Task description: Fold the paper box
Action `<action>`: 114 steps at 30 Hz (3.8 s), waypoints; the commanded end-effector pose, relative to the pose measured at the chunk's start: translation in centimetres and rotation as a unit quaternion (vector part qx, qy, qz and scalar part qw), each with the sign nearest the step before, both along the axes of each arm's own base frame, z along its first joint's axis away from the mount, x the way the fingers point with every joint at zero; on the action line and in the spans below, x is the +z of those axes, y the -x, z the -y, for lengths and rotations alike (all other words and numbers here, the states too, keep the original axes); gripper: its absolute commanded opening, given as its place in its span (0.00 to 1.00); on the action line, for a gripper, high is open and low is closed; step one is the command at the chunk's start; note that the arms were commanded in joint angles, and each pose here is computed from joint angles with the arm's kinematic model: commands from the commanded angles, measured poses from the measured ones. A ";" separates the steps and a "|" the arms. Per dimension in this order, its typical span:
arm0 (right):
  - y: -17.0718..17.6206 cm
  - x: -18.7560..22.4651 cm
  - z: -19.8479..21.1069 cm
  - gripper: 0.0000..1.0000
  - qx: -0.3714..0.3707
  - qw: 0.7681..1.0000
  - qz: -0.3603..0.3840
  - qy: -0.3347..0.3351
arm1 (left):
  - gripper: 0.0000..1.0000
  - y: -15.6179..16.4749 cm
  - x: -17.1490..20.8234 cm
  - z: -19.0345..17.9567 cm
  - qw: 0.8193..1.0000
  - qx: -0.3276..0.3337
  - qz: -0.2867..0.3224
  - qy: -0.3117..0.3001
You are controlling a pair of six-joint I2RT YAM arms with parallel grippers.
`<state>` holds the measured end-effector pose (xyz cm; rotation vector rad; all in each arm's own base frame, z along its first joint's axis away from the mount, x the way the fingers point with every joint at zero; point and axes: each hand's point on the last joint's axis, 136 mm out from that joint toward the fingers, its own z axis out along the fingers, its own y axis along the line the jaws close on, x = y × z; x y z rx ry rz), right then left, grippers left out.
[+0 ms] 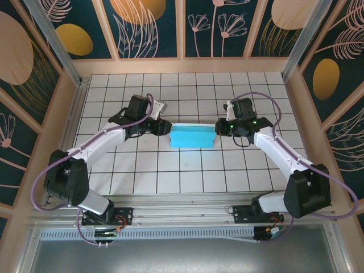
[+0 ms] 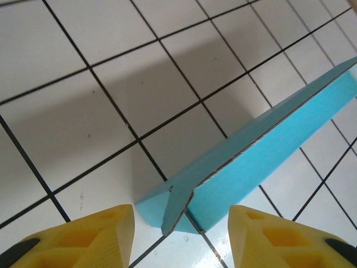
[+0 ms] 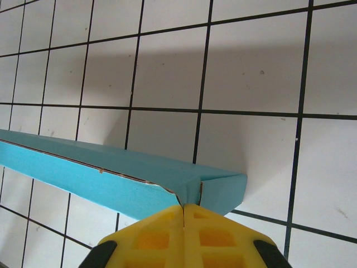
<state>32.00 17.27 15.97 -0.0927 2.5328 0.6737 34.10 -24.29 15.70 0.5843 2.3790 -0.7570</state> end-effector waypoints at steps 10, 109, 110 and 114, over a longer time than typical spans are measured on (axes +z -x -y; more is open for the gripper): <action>-0.4 0.4 -0.3 0.01 0.003 1.000 0.004 0.003 | 0.25 -1.5 0.4 0.0 1.000 0.006 0.016 -0.007; 1.5 1.2 0.1 0.18 -0.018 0.999 0.027 0.014 | 0.00 4.9 -7.9 -0.4 0.988 0.052 -0.142 -0.037; 1.4 1.5 0.0 0.19 -0.019 0.999 0.030 0.013 | 0.00 4.9 -7.8 -0.4 0.988 0.052 -0.141 -0.036; 0.8 3.0 -0.1 0.23 -0.020 0.999 0.045 0.011 | 0.00 4.8 -7.6 -0.2 0.988 0.050 -0.141 -0.031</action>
